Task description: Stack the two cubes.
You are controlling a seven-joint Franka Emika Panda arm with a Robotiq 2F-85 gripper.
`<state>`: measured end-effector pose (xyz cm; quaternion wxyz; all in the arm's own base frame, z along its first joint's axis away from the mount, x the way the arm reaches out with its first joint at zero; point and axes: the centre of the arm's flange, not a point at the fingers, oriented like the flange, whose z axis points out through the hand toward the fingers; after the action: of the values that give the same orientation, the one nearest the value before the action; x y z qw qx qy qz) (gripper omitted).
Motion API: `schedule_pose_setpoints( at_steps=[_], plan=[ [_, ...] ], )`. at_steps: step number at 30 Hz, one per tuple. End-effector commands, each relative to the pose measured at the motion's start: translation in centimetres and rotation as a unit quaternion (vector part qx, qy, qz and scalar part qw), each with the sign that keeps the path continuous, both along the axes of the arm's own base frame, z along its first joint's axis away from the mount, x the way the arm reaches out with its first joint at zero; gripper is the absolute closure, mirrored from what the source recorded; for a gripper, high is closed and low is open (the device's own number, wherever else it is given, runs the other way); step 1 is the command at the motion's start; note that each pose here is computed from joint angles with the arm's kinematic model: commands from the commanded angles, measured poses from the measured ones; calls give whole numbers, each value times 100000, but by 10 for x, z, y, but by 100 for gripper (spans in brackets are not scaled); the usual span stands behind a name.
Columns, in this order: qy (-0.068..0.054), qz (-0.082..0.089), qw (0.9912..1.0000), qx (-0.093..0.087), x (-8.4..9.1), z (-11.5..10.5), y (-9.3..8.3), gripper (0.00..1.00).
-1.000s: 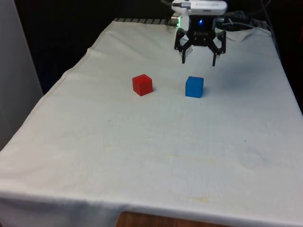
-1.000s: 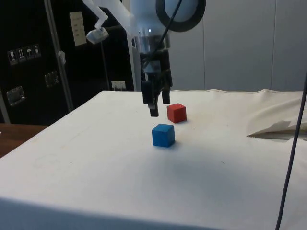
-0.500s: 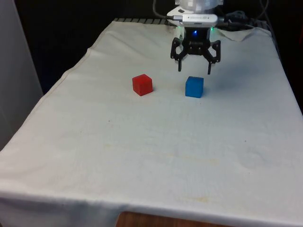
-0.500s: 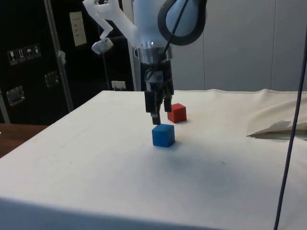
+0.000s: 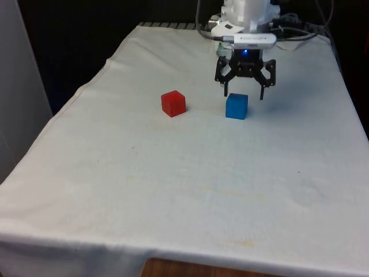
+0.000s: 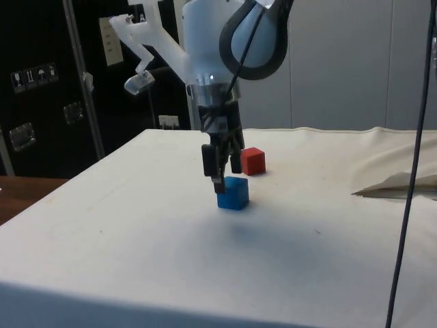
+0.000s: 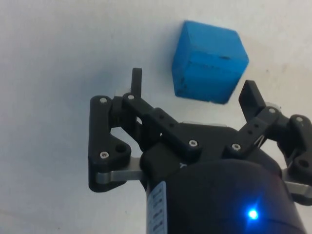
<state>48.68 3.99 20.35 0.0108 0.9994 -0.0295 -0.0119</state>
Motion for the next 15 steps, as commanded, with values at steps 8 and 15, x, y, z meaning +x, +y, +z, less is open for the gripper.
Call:
schedule_pose_setpoints(
  at_steps=[8, 15],
  plan=[
    [267, -157, 99999, 83, 2, -25, -5, 0],
    [732, -226, 99997, 159, 2, -39, -8, 0]
  ],
)
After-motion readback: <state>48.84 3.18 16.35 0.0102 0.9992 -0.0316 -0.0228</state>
